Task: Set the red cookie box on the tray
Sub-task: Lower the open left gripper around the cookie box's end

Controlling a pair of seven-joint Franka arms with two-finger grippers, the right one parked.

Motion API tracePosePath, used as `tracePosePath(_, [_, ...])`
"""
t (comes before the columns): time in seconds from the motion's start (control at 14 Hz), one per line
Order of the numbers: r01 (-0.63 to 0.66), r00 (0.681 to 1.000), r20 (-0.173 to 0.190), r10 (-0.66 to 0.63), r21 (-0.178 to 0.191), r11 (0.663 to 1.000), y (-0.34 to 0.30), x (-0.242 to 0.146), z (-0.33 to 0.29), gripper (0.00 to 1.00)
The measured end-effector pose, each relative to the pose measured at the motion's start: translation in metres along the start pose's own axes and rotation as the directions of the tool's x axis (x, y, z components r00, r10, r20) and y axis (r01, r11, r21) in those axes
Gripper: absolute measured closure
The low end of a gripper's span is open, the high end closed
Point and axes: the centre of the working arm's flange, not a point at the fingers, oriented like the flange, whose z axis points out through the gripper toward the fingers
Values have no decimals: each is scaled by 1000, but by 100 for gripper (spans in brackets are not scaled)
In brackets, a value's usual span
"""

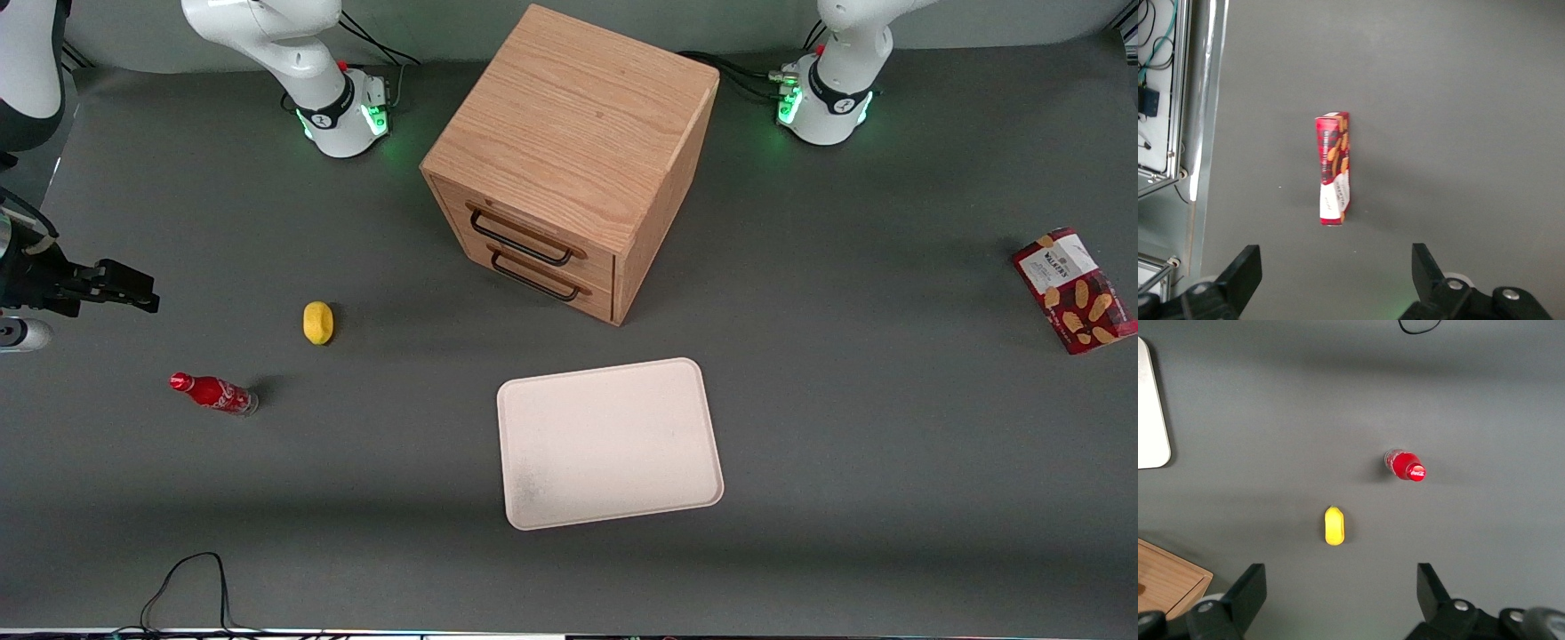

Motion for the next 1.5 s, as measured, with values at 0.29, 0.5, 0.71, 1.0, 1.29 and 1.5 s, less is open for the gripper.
tracePosePath(0.29, [23, 1000, 10, -23, -8, 1000, -40, 8, 30, 0])
tracePosePath(0.5, [41, 998, 51, -40, -24, 999, -56, 15, 58, 0])
tracePosePath(0.71, [59, 995, 81, -54, -65, 996, -64, 23, 89, 0])
tracePosePath(1.0, [144, 987, 93, -133, -136, 980, -76, 19, 159, 0])
tracePosePath(1.29, [207, 978, 40, -204, -137, 969, -62, -1, 241, 0])
tracePosePath(1.5, [228, 973, 7, -229, -136, 964, -56, -23, 291, 0])
